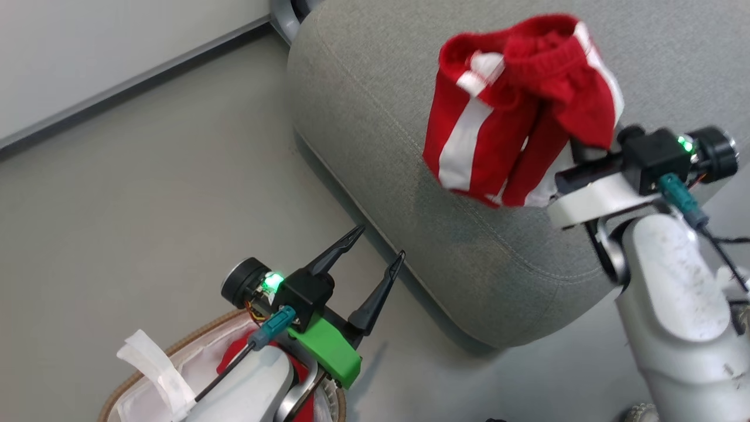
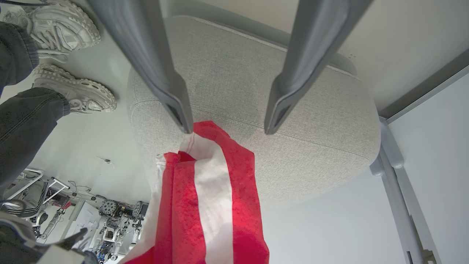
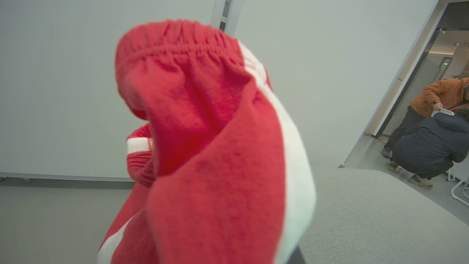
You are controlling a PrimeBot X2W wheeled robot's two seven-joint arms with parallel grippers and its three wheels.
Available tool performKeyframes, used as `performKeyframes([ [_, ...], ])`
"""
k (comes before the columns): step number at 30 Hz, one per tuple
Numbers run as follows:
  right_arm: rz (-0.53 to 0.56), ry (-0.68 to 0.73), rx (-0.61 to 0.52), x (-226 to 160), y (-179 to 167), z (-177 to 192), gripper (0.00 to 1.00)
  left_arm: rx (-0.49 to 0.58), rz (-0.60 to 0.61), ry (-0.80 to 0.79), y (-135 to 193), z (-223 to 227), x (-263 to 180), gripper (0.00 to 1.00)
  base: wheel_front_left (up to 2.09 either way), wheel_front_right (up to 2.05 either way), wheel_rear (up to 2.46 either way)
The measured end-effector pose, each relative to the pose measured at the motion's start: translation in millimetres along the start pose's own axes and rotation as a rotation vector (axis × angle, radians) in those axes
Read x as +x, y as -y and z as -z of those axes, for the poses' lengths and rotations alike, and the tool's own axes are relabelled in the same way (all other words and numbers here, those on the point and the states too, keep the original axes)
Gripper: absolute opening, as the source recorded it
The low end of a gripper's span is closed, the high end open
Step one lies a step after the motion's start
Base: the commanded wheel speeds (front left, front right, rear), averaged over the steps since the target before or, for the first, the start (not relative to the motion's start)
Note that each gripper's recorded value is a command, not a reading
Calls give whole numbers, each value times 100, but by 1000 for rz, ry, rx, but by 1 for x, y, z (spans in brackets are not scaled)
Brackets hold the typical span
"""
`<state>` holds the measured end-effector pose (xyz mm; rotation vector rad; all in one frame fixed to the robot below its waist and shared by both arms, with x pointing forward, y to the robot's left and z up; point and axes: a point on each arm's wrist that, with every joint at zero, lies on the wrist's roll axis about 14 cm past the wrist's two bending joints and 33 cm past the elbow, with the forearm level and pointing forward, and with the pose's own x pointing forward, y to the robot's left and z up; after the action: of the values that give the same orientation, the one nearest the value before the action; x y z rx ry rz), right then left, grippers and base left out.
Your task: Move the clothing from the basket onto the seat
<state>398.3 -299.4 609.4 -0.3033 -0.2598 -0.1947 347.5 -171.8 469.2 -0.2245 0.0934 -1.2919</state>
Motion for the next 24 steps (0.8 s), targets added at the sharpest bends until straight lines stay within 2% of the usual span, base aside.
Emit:
performKeyframes([
  [6, -9, 17, -181, 63, 20, -1, 0, 0, -36, -3, -34, 11, -14, 100, 0, 0, 0],
  [11, 39, -36, -270, 108, 42, 17, 0, -9, -78, 6, -66, 18, -28, 100, 0, 0, 0],
  [15, 113, -80, -277, 128, 57, 36, 0, -21, -110, -4, -86, 29, -42, 100, 0, 0, 0],
  [19, 167, -158, -267, 134, 65, 73, 0, -43, -169, -11, -110, 40, -59, 100, 0, 0, 0],
  [23, 170, -254, -227, 127, 48, 126, 0, -68, -225, -46, -127, 58, -78, 100, 0, 0, 0],
  [24, 177, -287, -202, 120, 42, 142, 48, -74, -238, -52, -131, 62, -82, 100, 0, 0, 0],
])
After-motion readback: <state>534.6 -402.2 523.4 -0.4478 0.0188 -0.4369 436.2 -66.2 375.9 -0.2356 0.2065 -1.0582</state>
